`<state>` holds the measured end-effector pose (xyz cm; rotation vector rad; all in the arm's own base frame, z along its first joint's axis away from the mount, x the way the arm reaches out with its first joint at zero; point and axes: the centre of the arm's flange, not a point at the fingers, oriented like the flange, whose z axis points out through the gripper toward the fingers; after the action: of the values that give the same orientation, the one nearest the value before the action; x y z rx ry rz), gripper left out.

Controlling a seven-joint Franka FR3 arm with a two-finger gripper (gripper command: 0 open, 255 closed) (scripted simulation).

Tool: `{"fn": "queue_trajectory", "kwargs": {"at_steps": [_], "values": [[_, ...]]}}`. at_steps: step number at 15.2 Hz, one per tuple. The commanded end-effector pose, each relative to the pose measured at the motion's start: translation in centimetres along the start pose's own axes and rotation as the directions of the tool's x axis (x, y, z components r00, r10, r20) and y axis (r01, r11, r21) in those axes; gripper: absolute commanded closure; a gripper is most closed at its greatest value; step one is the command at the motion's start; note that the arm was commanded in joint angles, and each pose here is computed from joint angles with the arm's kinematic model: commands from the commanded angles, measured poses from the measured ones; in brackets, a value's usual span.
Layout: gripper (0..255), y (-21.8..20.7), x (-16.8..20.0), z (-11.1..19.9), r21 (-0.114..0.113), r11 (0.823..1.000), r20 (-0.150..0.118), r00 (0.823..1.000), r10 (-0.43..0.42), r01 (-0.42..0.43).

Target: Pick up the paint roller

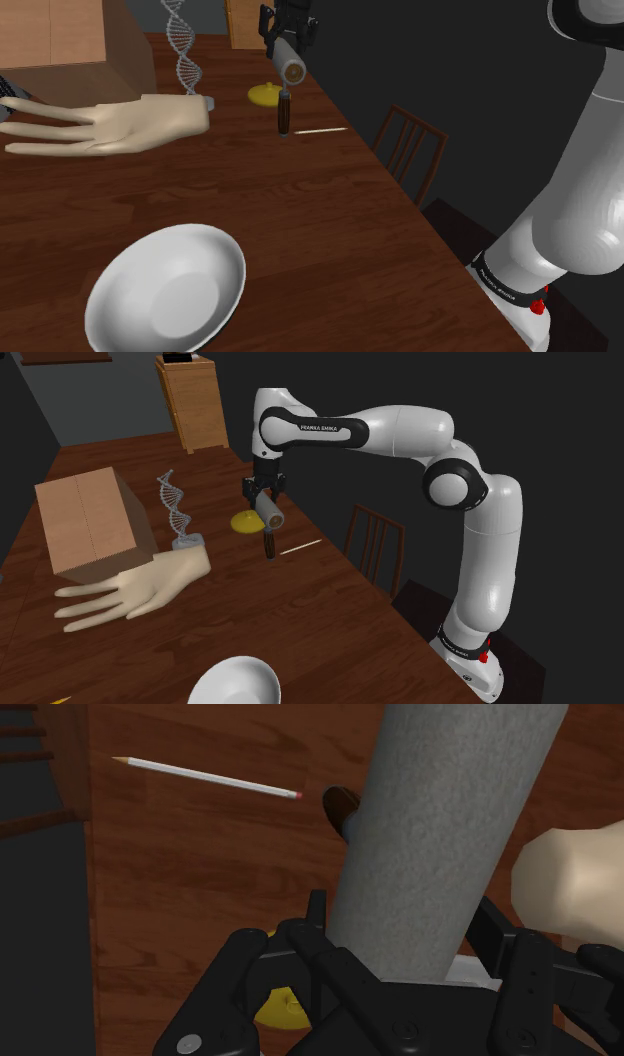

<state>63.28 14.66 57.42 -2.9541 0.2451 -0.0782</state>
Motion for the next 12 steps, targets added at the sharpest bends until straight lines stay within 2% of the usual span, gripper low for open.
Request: {"fn": "queue_trajectory", "kwargs": {"at_steps": [1, 7, 12], "values": [[255, 0.0, 0.0, 0.1, -0.001, 1.000, 0.001, 1.000, 0.000, 0.000], [255, 0.0, 0.0, 0.1, -0.001, 1.000, 0.001, 1.000, 0.000, 0.000], [255, -0.4, 0.1, -2.5, -0.001, 1.000, 0.001, 1.000, 0.000, 0.000]]}}
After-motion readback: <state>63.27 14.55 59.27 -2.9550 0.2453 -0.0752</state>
